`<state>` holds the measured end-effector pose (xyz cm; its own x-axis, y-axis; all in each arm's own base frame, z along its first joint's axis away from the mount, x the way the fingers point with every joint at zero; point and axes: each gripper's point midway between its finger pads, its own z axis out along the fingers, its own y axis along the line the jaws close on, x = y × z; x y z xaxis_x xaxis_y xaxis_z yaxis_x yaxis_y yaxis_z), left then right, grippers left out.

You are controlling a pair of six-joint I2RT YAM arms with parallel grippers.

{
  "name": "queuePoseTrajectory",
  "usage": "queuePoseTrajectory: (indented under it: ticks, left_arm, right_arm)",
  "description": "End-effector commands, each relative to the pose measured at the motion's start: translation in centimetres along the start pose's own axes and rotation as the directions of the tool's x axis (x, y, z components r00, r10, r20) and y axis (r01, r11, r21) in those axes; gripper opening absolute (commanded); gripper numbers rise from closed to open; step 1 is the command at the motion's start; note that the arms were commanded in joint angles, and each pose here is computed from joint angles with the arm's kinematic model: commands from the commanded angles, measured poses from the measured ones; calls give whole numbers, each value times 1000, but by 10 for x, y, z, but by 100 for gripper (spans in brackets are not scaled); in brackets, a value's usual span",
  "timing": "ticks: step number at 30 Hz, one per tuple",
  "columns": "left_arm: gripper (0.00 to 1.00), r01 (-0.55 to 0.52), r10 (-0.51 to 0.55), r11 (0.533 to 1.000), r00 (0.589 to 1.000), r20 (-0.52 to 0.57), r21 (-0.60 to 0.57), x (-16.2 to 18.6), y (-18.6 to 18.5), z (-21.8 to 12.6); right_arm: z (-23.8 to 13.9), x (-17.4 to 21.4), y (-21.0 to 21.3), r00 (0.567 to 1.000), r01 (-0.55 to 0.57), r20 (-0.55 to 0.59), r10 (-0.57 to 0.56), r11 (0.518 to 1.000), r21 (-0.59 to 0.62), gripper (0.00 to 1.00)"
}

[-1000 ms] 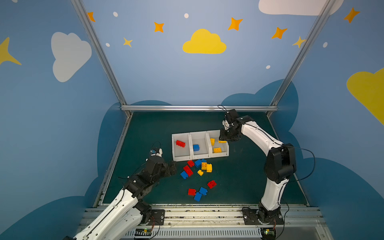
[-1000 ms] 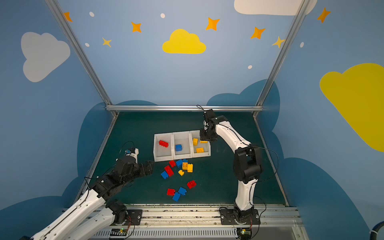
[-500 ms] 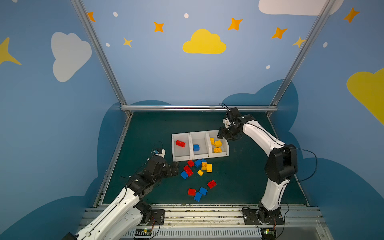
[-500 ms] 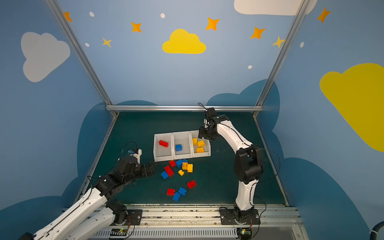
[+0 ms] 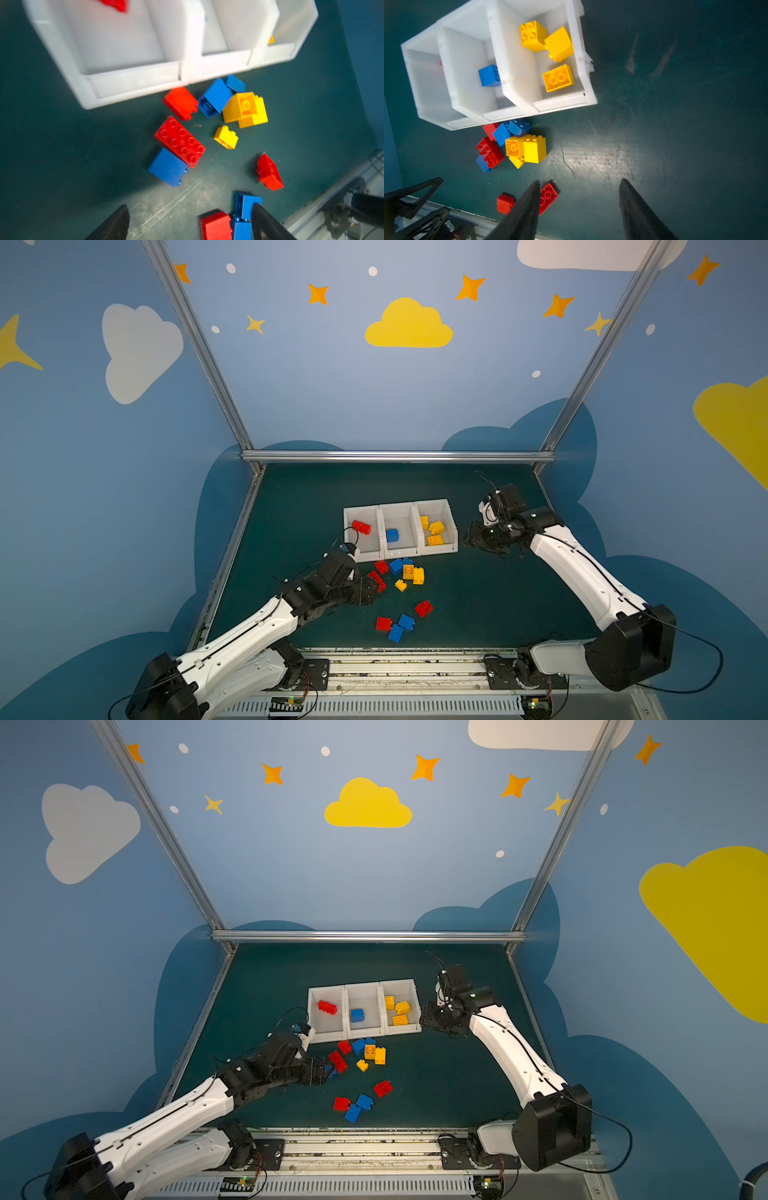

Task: Sort the legos into containers by color
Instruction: 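Withdraw the right gripper from the bin while the left gripper reaches toward the pile, then lower the left gripper and grasp a blue brick near the pile edge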

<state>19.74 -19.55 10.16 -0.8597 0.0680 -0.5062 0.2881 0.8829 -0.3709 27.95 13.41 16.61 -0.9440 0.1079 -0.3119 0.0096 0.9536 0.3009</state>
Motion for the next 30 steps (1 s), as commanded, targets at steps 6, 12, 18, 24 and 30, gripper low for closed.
queuePoseTrajectory:
  ticks: [6,12,18,24,30]
  left_arm:
    - [90,-213,214,977,967,-139,21,21,-50,21]
    - [89,-253,252,967,918,-306,36,54,-77,45]
    - [89,-282,268,959,878,-397,23,69,-89,64]
    - [83,-301,279,953,848,-451,25,78,-97,76]
    - [82,-330,281,944,822,-495,-12,81,-94,85]
  right_arm:
    - [3,16,-14,997,-71,-20,72,997,31,61]
    - [5,20,-16,997,-75,-29,76,997,36,61]
    - [7,24,-17,996,-79,-34,81,996,34,60]
    - [10,29,-18,995,-85,-42,86,996,28,60]
    - [12,32,-20,995,-87,-45,88,996,27,60]
